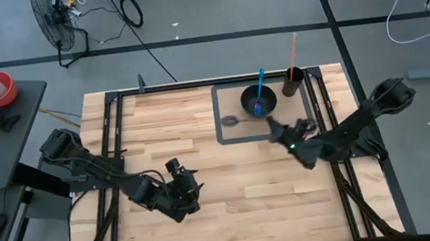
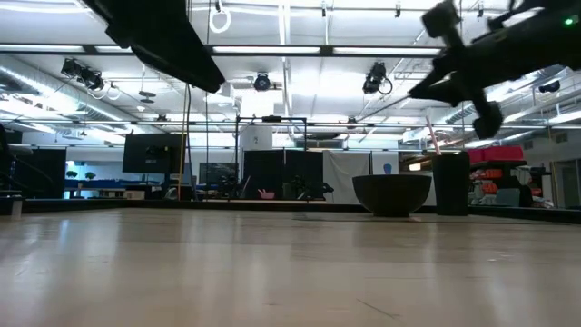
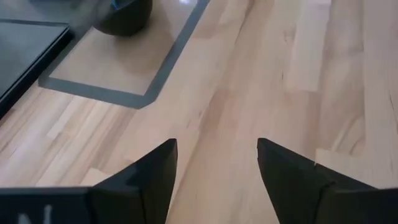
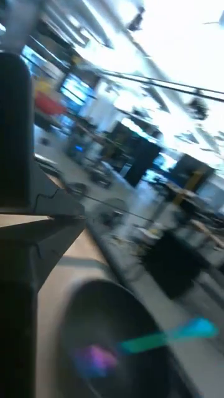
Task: Pick & Place Utensil
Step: Put the black spoon into the black bowl on the brown mat
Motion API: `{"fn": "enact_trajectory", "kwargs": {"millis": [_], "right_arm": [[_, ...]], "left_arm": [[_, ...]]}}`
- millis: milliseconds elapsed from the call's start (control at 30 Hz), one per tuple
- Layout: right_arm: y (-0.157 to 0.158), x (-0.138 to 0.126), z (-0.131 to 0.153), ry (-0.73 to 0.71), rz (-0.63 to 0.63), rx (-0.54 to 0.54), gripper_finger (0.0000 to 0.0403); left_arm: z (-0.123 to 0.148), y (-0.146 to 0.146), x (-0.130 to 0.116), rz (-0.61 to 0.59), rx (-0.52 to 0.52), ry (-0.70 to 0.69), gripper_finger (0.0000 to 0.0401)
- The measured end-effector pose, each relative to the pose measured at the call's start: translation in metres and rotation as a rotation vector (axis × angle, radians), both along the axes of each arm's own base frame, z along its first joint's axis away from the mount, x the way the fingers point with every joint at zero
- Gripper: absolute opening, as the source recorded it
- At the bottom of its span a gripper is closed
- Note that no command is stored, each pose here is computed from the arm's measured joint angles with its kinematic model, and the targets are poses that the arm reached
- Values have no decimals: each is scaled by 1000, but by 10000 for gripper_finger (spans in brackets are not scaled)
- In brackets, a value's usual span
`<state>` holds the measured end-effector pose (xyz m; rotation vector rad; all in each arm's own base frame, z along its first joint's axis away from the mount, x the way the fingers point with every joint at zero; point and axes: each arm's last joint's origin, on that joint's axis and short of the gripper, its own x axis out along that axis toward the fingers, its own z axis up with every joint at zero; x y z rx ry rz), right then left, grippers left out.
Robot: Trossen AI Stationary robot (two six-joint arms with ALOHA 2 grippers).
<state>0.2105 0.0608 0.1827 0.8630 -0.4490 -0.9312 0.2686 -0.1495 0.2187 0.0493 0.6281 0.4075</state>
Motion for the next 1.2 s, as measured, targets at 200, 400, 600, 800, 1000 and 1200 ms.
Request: {"fn": "enact_trajectory", "kwargs": {"millis": [200, 400, 600, 800, 1000, 1200], "right_arm": [[-16, -35, 7, 55, -166, -51, 8], [-25, -40, 8, 136, -200, -91, 8], [-40, -36, 5, 223, -283, -123, 8], [-48, -36, 4, 330, -328, -163, 8], [-54, -35, -6, 360, -351, -169, 8], [-61, -34, -18, 366, -291, -153, 8]], "left_arm": [[-1, 1, 0, 3, 2, 3, 217], [0, 2, 1, 6, 0, 1, 211], [0, 2, 1, 8, -1, -1, 211], [0, 2, 1, 8, -2, -2, 211], [-1, 2, 2, 9, -3, -3, 211], [0, 2, 2, 10, -3, -3, 211]]}}
